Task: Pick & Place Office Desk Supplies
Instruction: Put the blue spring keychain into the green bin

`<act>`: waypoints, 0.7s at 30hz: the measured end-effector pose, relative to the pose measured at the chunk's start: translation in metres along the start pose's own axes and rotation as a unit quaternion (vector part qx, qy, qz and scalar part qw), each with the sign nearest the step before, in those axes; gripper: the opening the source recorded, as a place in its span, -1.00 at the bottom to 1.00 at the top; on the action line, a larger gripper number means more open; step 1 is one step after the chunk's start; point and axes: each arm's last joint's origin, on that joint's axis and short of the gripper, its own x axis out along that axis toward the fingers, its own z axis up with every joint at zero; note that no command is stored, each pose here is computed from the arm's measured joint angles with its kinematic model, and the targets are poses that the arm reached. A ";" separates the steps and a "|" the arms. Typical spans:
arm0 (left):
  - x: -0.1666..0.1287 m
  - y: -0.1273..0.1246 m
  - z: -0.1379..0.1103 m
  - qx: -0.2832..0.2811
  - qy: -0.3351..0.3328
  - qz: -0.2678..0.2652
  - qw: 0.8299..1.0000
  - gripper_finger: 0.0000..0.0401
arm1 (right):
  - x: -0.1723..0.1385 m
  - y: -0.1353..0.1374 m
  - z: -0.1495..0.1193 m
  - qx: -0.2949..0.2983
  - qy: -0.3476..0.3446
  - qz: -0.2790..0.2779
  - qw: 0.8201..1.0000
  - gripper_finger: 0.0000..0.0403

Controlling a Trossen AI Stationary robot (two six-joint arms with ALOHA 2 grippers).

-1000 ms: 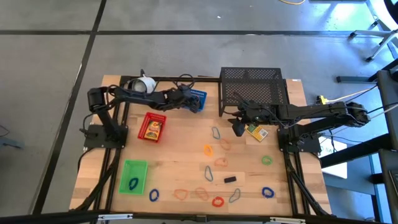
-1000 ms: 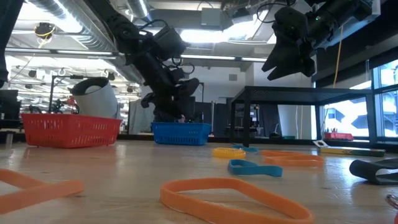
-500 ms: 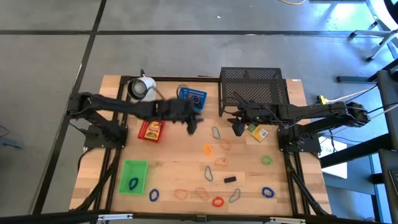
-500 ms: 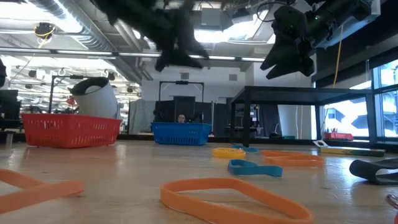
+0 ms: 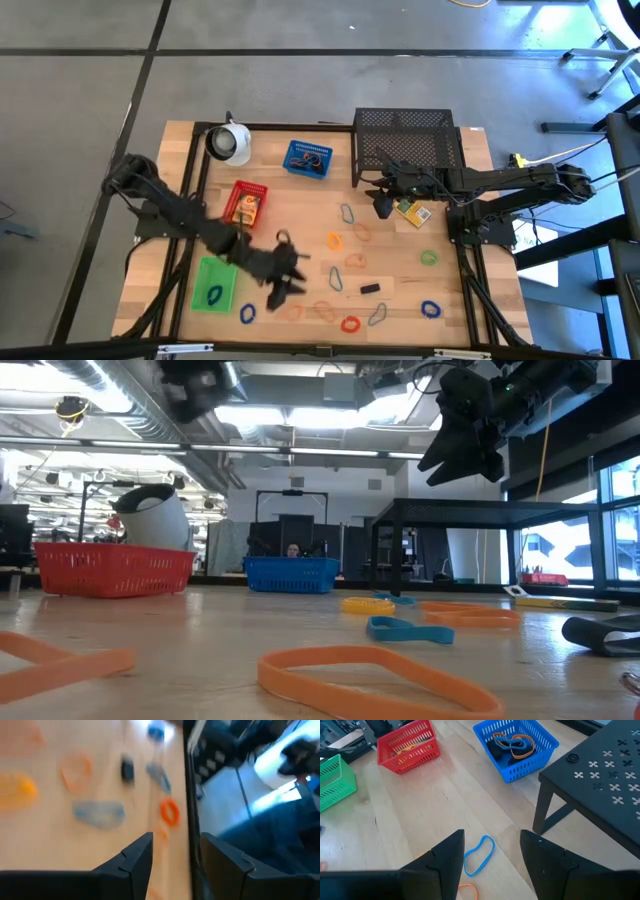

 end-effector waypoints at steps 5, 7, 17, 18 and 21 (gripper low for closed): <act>0.005 -0.018 -0.037 -0.109 0.092 -0.018 0.990 -0.21 | 0.000 0.000 0.000 0.000 0.000 0.000 1.000 -0.03; 0.005 -0.025 -0.050 -0.132 0.132 -0.031 0.982 -0.21 | 0.000 0.000 0.000 0.000 0.000 0.000 1.000 -0.03; 0.003 -0.051 -0.081 -0.069 0.322 0.107 0.938 -0.21 | 0.000 0.000 0.000 0.000 0.000 0.000 1.000 -0.04; 0.006 -0.054 -0.082 -0.056 0.329 0.109 0.936 -0.21 | 0.000 0.000 0.000 -0.001 0.000 0.000 1.000 -0.04; 0.018 -0.059 -0.090 -0.018 0.347 0.116 0.930 -0.21 | 0.000 0.000 0.000 -0.001 0.000 0.000 1.000 -0.04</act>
